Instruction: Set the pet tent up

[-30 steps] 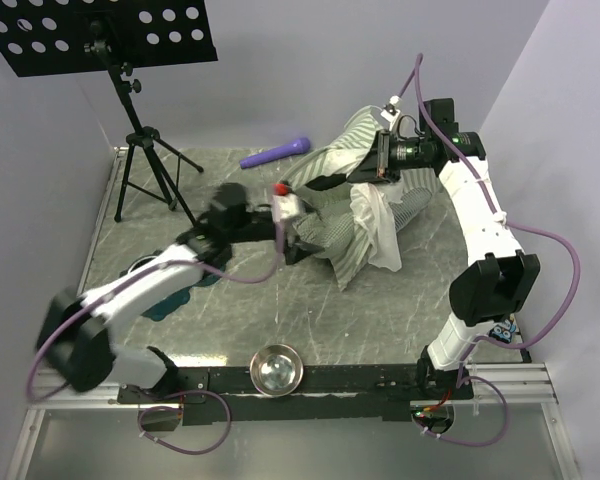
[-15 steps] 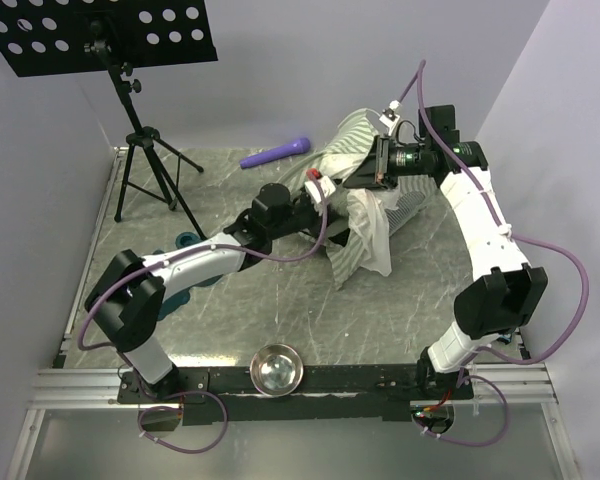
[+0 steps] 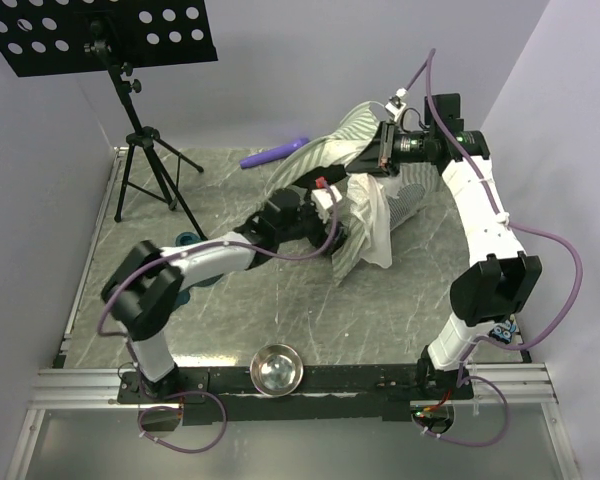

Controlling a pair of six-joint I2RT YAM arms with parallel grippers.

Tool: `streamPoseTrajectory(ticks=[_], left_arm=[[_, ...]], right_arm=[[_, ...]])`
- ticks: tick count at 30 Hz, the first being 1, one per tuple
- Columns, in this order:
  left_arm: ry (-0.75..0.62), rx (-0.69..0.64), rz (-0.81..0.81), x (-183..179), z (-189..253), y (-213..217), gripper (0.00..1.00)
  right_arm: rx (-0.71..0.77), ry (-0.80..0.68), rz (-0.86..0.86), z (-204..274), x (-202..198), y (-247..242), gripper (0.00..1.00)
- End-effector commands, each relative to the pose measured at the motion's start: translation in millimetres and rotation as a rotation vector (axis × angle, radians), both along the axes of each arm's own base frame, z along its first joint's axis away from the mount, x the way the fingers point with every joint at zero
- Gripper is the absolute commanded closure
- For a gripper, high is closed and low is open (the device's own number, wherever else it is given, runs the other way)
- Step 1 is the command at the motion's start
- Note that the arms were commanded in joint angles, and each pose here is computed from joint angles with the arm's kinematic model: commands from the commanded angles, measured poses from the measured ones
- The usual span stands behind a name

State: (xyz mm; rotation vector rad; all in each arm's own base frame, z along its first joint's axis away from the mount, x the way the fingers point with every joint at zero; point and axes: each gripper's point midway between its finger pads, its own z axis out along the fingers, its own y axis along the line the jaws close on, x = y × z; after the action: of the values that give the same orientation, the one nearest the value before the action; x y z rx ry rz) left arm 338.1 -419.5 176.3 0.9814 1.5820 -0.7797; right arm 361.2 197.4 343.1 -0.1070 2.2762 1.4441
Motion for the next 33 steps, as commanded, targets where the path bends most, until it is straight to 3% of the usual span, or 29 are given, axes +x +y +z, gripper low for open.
streamPoseTrajectory(ticks=[1,3,7,10,11,18,23,26,30,33], left_arm=[[-0.013,-0.011,-0.040,-8.1,61.7,38.5,0.01],[0.018,-0.030,-0.100,-16.1,78.2,60.5,0.00],[-0.117,0.036,-0.288,-50.7,95.4,86.5,0.00],[-0.130,0.082,-0.331,-59.6,83.8,93.2,0.00],[-0.120,0.099,-0.337,-59.8,78.4,93.3,0.00],[-0.098,0.085,-0.195,-45.1,55.4,110.1,0.10],[-0.097,0.048,-0.145,-43.1,46.3,114.4,0.15],[-0.065,0.049,-0.079,-24.3,35.7,111.7,0.20],[0.006,-0.022,-0.010,3.3,35.1,103.8,0.37],[0.048,-0.079,-0.016,12.1,38.5,94.8,0.58]], right_arm=[[0.080,0.300,0.020,-12.8,-18.3,-7.4,0.92],[0.024,0.244,0.008,-14.5,-14.1,-14.8,0.82],[-0.106,0.086,0.003,-5.9,-10.4,-20.4,0.33],[-0.183,-0.030,0.027,1.6,-12.4,-17.5,0.06],[-0.196,-0.059,0.028,5.7,-12.9,-18.6,0.03],[-0.312,-0.276,0.045,14.0,-35.8,-48.0,0.00],[-0.259,-0.372,0.097,-10.6,-74.3,-53.1,0.00],[-0.237,-0.385,0.106,-35.0,-85.9,-40.5,0.02],[-0.313,-0.434,0.116,-82.0,-81.5,-27.3,0.05],[-0.344,-0.467,0.106,-113.0,-75.6,-20.0,0.09]])
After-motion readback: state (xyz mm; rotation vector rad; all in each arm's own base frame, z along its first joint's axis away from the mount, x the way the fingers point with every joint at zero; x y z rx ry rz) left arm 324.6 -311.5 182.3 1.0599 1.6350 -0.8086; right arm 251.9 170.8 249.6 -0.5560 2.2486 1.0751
